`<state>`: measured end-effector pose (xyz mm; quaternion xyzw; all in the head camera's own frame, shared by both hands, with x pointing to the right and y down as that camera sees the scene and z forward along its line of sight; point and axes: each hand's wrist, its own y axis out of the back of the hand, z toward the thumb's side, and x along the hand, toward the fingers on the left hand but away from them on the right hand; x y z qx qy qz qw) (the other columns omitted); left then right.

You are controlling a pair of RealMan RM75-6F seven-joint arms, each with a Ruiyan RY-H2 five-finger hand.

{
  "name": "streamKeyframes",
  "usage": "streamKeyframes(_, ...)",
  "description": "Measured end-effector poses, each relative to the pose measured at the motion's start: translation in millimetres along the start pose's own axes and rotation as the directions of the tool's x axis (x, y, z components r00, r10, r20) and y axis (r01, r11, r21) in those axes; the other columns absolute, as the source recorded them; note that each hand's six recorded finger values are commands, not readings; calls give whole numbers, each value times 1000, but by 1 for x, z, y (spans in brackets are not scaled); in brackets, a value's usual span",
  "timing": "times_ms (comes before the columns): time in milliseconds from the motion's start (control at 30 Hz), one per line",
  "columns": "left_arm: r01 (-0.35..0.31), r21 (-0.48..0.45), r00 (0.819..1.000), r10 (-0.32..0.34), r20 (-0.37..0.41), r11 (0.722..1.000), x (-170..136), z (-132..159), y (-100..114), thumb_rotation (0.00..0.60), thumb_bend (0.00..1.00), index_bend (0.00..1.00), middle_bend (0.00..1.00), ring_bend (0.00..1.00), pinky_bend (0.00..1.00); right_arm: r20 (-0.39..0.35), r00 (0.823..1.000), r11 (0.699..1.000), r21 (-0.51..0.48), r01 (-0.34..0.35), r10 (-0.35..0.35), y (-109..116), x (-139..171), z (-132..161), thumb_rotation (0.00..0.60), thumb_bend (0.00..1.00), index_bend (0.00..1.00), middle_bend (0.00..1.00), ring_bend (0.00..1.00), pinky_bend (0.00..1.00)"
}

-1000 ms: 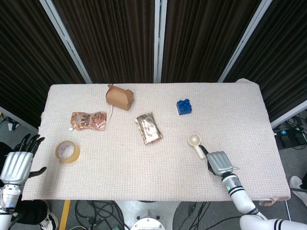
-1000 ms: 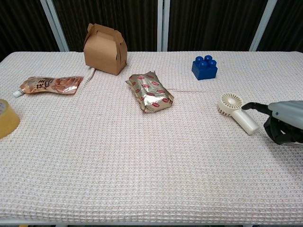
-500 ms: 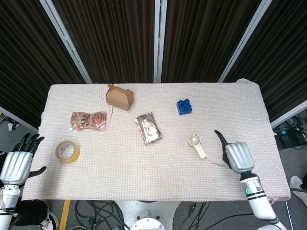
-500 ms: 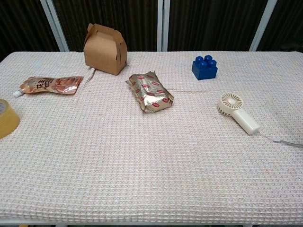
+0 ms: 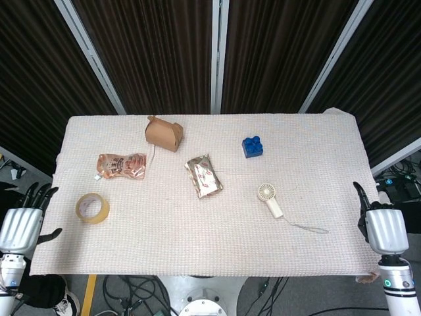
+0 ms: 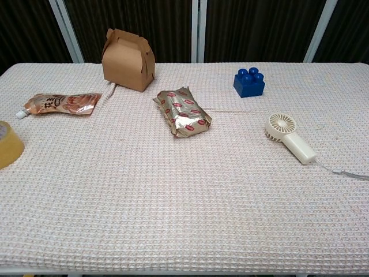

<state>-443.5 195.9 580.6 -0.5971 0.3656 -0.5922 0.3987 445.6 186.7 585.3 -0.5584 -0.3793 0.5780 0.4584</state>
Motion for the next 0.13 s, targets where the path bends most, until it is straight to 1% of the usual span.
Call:
streamKeyframes(67, -1, 2, 1000, 1, -1, 1000, -1, -1, 0, 600, 0, 128, 89, 30, 259, 4, 1000, 1000, -1, -24, 24, -4, 1, 1, 600, 405, 0, 0, 0, 0)
streamKeyframes(133, 0, 5, 1000, 0, -3, 1000, -1, -3, -1, 600, 0, 128, 89, 30, 259, 0, 1000, 1000, -21, -12, 12, -3, 3, 0, 600, 388, 0, 0, 0, 0)
